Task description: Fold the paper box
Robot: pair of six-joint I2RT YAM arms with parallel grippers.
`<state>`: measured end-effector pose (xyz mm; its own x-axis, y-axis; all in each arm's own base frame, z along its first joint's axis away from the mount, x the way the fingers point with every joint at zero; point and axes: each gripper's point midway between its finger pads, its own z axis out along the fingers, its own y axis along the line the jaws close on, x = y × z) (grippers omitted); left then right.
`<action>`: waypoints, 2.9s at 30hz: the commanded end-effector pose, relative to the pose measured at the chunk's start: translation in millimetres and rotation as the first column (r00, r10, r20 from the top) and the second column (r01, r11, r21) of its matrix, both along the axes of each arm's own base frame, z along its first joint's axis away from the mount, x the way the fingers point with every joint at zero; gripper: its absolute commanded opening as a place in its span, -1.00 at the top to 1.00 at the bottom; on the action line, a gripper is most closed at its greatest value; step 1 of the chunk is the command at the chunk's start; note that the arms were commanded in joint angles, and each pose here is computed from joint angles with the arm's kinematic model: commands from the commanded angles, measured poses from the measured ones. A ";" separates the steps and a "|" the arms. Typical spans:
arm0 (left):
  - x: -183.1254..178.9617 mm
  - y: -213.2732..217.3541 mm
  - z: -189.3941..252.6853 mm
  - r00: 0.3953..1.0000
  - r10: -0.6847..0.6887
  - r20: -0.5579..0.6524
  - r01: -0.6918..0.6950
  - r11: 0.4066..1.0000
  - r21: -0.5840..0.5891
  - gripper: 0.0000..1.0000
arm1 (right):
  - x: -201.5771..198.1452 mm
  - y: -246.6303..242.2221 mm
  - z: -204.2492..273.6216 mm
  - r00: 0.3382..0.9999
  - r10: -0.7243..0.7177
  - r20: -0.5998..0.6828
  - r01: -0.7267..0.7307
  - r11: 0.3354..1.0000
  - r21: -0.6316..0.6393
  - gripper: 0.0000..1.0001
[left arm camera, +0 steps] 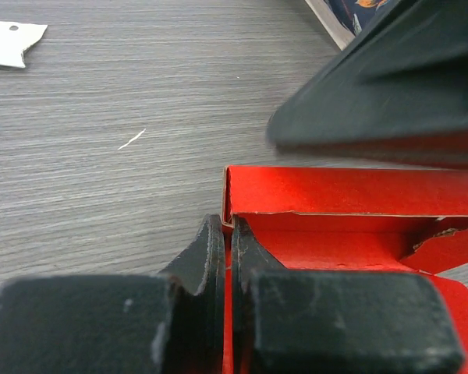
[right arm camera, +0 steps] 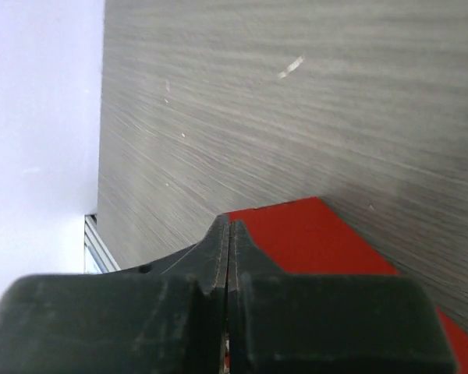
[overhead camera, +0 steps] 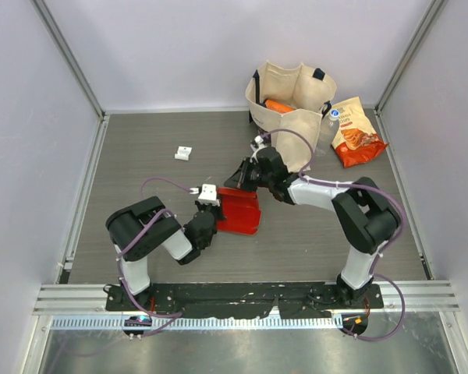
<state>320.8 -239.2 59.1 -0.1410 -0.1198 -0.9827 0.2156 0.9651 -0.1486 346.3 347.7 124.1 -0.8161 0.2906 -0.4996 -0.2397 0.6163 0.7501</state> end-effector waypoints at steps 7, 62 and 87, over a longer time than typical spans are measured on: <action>-14.3 3.5 -41.7 0.993 -0.053 -0.107 0.069 0.986 0.151 1.00 | -4.2 41.7 0.1 0.996 0.083 -0.014 -0.080 0.989 0.123 0.99; -3.8 35.2 -48.7 0.933 0.272 -0.235 -0.189 0.927 0.323 1.00 | -65.2 -56.9 -25.4 1.000 0.021 -0.009 -0.020 0.993 0.117 0.14; -51.1 28.9 -7.6 0.920 0.088 -0.381 -0.035 0.989 0.144 -0.16 | -30.3 -147.0 -41.5 0.977 -0.208 -0.055 0.195 0.964 -0.179 -0.31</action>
<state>285.9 -212.2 38.5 -0.4554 0.0284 -0.8898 0.0855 0.9963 -0.0119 316.4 230.1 82.4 -0.7893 0.4163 -0.4513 -0.0572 0.6820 0.7291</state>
